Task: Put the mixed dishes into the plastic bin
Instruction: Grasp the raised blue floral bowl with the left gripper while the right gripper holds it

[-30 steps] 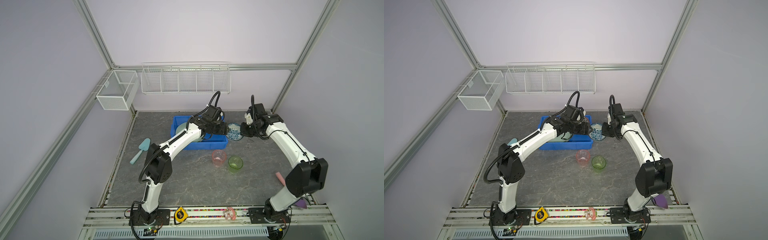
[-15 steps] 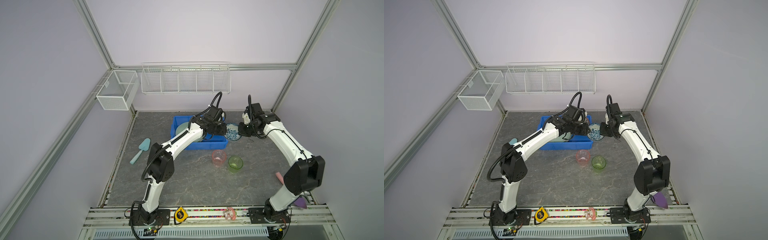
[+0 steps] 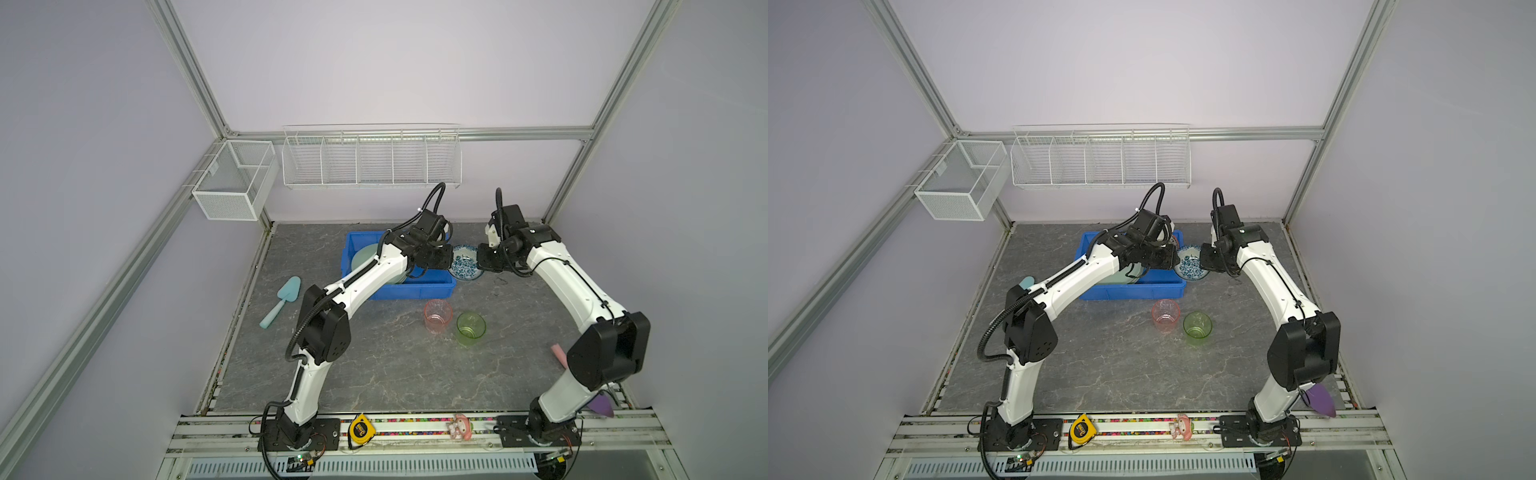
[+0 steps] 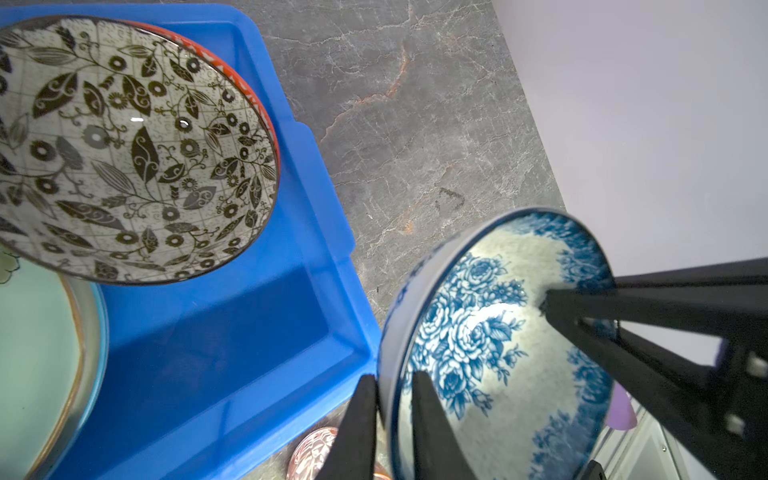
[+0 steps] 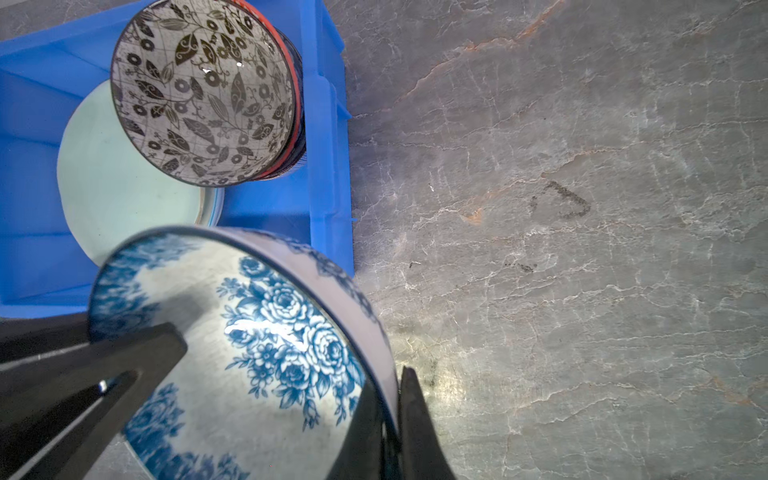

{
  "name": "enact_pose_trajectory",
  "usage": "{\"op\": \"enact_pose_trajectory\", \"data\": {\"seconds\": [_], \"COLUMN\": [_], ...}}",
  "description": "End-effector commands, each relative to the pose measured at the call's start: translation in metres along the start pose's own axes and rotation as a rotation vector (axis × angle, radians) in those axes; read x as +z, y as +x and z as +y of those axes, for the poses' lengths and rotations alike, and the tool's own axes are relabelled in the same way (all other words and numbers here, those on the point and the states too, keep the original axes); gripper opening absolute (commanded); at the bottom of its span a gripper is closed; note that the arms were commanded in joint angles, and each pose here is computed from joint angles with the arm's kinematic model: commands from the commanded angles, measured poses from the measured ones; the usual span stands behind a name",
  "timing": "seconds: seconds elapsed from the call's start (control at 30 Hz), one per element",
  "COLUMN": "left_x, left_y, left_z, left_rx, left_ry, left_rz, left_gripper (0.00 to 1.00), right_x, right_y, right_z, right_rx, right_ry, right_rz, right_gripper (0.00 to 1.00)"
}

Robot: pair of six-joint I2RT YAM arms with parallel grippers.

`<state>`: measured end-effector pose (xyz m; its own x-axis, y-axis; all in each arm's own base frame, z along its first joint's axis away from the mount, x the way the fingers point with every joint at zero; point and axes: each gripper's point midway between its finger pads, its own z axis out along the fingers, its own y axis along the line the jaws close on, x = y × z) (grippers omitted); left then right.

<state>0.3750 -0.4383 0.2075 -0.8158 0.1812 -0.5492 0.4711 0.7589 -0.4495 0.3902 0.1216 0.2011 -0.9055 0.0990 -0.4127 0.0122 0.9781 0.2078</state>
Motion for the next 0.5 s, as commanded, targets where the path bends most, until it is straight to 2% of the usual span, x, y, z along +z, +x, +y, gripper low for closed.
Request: {"op": "enact_pose_trajectory", "data": {"seconds": [0.0, 0.17, 0.2, 0.3, 0.47], "left_x": [0.0092, 0.0115, 0.0126, 0.0128, 0.0126], "left_y": [0.0061, 0.0078, 0.0091, 0.0094, 0.0084], "left_z": [-0.004, -0.0034, -0.0044, -0.0039, -0.0023], "left_rx": [0.017, 0.019, 0.021, 0.021, 0.016], "left_ry": [0.013, 0.011, 0.012, 0.009, 0.001], "left_rz": [0.034, 0.042, 0.045, 0.046, 0.041], "left_gripper": [0.17, 0.17, 0.15, 0.0, 0.0], "right_x": [-0.0087, -0.0073, -0.0068, -0.0074, -0.0104], "right_y": [-0.0151, -0.0155, -0.0152, -0.0161, -0.0175], "right_z": [0.0199, 0.0233, 0.0243, 0.0262, 0.0284], "right_rx": [-0.02, -0.024, -0.024, -0.028, -0.031], "right_ry": [-0.074, -0.083, -0.087, -0.093, -0.104], "right_rz": [-0.05, -0.05, -0.048, -0.054, -0.065], "right_gripper": [0.07, 0.07, 0.07, 0.07, 0.09]}}
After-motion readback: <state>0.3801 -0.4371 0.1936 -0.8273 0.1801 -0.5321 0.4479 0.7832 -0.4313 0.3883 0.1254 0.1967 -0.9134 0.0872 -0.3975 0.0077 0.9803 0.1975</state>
